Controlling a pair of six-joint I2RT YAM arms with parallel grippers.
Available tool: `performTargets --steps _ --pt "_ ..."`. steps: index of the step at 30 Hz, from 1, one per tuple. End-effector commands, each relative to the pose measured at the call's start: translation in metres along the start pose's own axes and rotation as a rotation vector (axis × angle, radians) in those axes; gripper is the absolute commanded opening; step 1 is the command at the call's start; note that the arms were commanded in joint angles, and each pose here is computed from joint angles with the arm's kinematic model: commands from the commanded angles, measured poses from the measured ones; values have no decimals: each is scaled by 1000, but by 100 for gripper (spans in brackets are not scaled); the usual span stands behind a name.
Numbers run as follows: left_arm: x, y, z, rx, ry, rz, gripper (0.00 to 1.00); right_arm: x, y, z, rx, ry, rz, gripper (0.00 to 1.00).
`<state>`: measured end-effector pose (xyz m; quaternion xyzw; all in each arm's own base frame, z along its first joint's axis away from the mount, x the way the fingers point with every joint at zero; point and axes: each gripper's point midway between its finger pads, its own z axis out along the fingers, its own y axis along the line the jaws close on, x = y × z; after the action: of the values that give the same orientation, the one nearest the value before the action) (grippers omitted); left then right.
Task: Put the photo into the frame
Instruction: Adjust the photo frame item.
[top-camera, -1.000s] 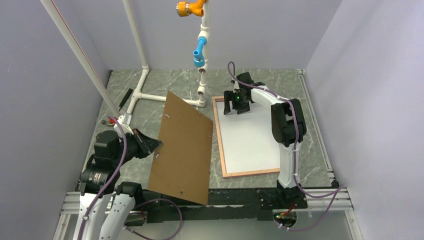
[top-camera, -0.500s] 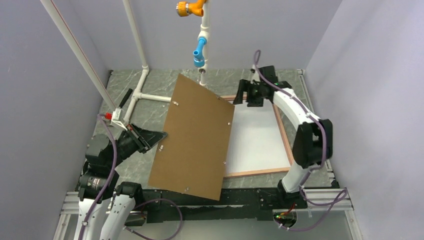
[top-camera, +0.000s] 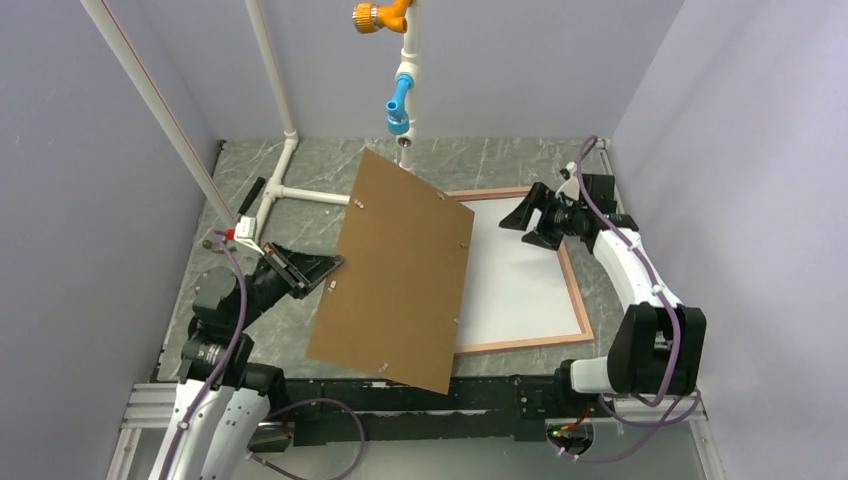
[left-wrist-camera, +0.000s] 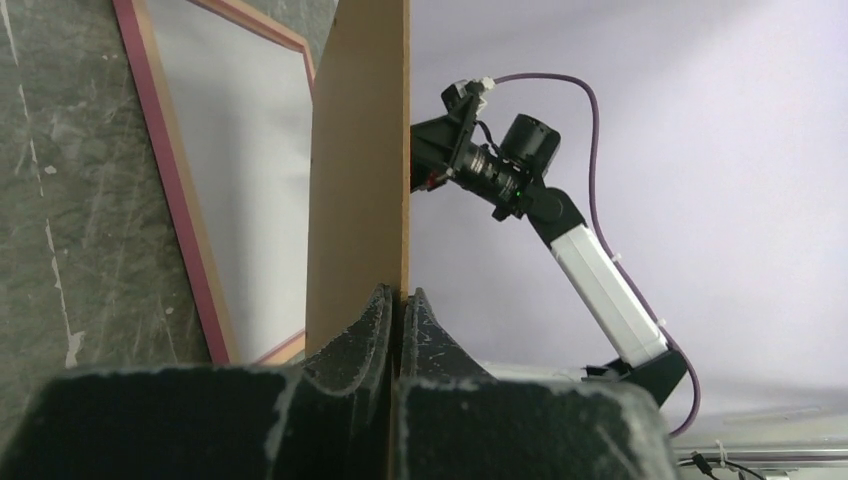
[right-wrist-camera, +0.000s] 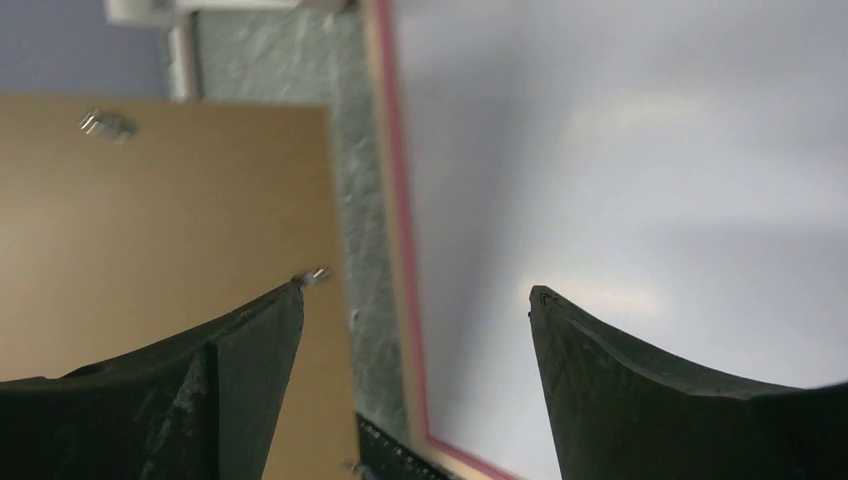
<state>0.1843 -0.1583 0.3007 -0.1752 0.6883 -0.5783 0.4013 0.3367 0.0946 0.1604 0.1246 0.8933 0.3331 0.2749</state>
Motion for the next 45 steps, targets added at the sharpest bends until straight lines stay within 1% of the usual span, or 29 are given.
performTargets --steps 1,6,10,13,17,19,21,25,27,32,34,35,36,37,38,39,40,41,42,43,44,45 --pt "-9 -39 3 150 -42 20 0 23 47 -10 -318 38 -30 86" --pt "-4 -51 9 202 -27 13 0 52 59 -14 -468 87 -15 90" --pt "-5 -61 8 228 -40 20 0 66 64 -16 -509 106 -13 93" --pt "-8 -64 8 237 -57 19 0 77 84 -24 -621 135 -9 92" --pt "-11 -61 9 236 -85 10 0 91 119 -47 -798 136 -36 91" --pt "-12 -57 10 232 -96 4 0 102 137 -59 -874 158 -50 89" --pt "-13 -53 11 224 -109 -2 0 108 152 -71 -934 161 -77 83" --pt "-15 -43 13 190 -133 -6 0 109 168 -92 -999 156 -87 62" --pt "-14 -36 15 166 -129 -8 0 107 174 -101 -1022 143 -105 56" --pt "-2 -26 25 153 -66 -28 0 102 185 -117 -1048 110 -146 40" --pt "2 -24 28 144 -45 -19 0 99 187 -122 -1049 102 -148 30" --pt "4 -22 29 135 -35 -14 0 98 186 -124 -1046 102 -148 23" --pt "7 -19 31 121 -23 -6 2 94 184 -125 -1032 96 -140 14" --pt "8 -17 32 109 -15 2 7 91 180 -125 -1015 89 -129 4" --pt "10 -13 33 95 -6 10 12 86 174 -125 -993 73 -117 0" --pt "12 -10 33 81 3 19 20 82 168 -123 -963 62 -98 0" --pt "14 -5 34 64 11 29 29 78 162 -122 -931 53 -79 0" --pt "16 0 35 44 23 40 42 74 154 -118 -881 60 -40 0" --pt "18 5 37 28 35 57 58 68 145 -116 -837 41 -31 0" --pt "22 14 38 -13 56 68 71 64 138 -114 -794 29 -20 0" --pt "27 27 38 -75 87 69 85 59 132 -114 -756 -3 -58 0" --pt "30 35 39 -114 111 80 91 56 126 -115 -717 -8 -34 0"
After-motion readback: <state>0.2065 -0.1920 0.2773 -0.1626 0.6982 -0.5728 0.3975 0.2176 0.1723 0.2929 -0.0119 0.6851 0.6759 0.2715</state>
